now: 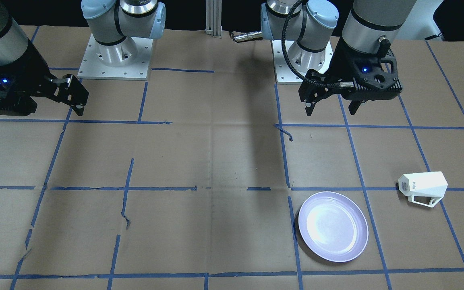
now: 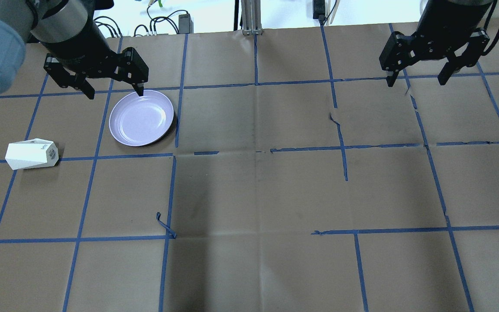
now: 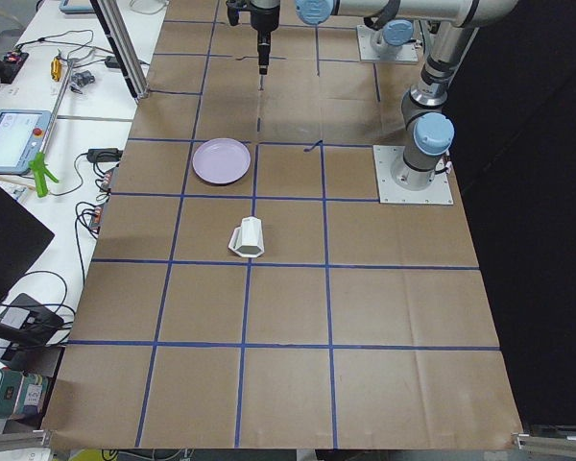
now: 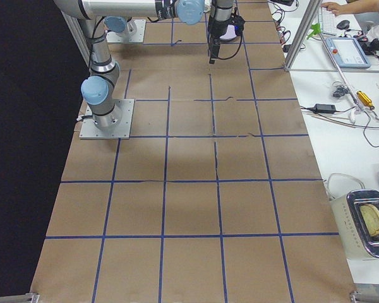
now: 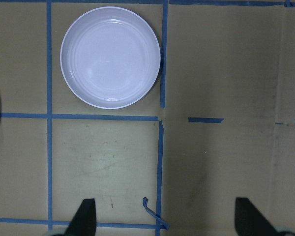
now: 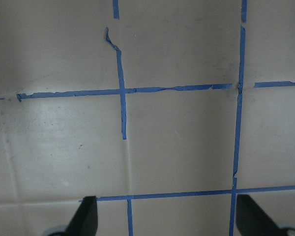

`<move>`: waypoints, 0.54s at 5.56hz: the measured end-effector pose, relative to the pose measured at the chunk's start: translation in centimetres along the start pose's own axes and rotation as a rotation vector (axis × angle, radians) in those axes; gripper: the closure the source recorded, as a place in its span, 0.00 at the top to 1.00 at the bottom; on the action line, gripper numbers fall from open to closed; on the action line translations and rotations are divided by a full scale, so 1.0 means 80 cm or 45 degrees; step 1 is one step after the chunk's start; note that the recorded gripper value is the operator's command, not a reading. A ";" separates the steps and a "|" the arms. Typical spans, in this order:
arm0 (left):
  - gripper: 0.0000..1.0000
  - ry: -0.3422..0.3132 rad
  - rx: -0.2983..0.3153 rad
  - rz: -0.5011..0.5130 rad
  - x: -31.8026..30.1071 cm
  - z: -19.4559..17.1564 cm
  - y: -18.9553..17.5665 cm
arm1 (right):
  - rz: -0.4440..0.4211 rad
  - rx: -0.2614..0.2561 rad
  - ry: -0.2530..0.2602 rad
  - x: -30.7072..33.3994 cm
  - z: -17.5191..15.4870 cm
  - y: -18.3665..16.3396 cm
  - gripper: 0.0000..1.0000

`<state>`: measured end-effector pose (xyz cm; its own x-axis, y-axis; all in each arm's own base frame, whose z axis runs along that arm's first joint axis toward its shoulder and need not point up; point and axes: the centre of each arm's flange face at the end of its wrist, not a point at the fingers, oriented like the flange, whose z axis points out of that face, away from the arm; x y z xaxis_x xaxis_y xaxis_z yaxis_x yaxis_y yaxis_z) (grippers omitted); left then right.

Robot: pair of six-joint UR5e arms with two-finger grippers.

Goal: Flip cup and place on plate
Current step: 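Move the left gripper from above the plate toward the white mug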

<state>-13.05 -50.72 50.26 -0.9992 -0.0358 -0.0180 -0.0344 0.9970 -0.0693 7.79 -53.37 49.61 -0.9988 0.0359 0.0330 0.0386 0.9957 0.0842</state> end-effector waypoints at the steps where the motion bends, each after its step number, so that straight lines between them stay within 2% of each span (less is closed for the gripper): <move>1: 0.99 0.001 0.000 0.003 -0.001 0.000 0.000 | 0.000 0.000 0.000 0.000 0.000 0.000 1.00; 3: 0.99 0.001 0.005 0.065 -0.028 -0.006 -0.006 | 0.000 0.000 0.000 0.000 0.000 0.000 1.00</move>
<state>-10.84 -51.06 50.80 -0.9997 0.0150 -0.0206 0.0164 0.9972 -0.0725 7.78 -53.37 49.61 -0.9988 0.0359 0.0331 0.0385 0.9957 0.0842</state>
